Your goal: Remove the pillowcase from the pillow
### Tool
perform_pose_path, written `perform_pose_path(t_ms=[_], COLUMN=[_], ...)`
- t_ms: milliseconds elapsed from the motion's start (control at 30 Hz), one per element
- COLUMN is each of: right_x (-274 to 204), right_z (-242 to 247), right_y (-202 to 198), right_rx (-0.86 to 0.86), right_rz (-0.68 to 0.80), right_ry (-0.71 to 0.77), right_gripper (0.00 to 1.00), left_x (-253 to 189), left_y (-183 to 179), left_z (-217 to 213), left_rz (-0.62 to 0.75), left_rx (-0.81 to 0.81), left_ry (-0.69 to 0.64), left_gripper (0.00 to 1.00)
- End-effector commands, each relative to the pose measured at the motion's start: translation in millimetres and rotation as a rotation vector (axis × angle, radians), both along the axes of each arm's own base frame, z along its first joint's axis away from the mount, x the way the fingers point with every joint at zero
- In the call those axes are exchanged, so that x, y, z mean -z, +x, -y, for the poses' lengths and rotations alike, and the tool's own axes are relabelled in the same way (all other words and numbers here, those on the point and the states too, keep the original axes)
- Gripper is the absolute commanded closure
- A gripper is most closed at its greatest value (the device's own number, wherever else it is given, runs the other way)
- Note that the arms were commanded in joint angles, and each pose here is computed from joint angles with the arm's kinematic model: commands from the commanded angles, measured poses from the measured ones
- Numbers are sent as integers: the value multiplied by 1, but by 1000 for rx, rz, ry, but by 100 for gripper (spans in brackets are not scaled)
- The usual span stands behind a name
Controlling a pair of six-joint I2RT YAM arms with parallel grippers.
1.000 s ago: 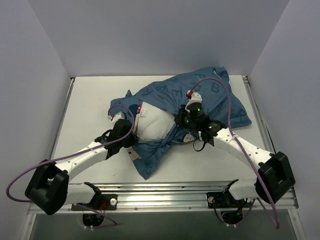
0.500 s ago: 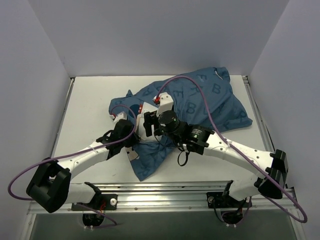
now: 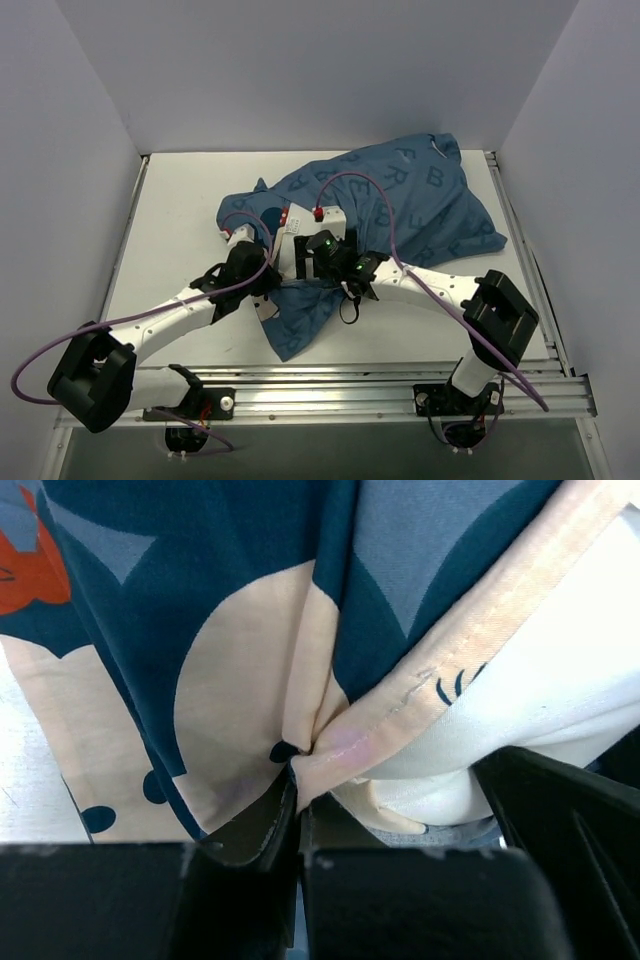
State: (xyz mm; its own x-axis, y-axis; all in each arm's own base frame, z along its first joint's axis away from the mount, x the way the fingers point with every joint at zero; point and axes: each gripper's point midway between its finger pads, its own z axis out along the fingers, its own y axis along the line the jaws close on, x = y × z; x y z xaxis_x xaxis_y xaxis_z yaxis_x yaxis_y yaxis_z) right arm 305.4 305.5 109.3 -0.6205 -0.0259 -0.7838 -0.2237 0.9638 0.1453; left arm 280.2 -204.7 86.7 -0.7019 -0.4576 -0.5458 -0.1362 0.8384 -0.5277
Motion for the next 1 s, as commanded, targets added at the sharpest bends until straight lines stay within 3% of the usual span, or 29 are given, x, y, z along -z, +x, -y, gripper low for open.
perform_pose_path(t_ms=[0,200,367,467,500,533,567,633,967], right_x=[14,41,62,73,73,65,58,38,-72], right_z=[2,-14,-9,-9,-13,-24,-30,-42,-49], right_y=[5,-9,-10,-6,-6,-4,-1,4,76], right_rx=[40,-32,-27,-29,-44,-76,-89,-111,-22], right_rz=[-19,-111,-156,-175,-179,-178,-168,-139,71], right_ry=[9,36,-37,-49,-34,16,42,98,373], right_gripper=[1,0,1,22,46,59,82,100,100], left_x=[12,10,12,11,9,10,10,11,14], left_y=[-12,-10,-10,-11,-11,-12,-13,-15,-39], left_z=[-5,-3,-1,2,4,3,4,5,27], left_rz=[-42,-38,-46,-46,-43,-46,-47,-53,-95], left_rx=[13,18,24,31,34,35,38,42,130], left_ry=[25,23,20,16,12,16,17,15,22], left_gripper=[93,93,93,94,94,94,94,96,98])
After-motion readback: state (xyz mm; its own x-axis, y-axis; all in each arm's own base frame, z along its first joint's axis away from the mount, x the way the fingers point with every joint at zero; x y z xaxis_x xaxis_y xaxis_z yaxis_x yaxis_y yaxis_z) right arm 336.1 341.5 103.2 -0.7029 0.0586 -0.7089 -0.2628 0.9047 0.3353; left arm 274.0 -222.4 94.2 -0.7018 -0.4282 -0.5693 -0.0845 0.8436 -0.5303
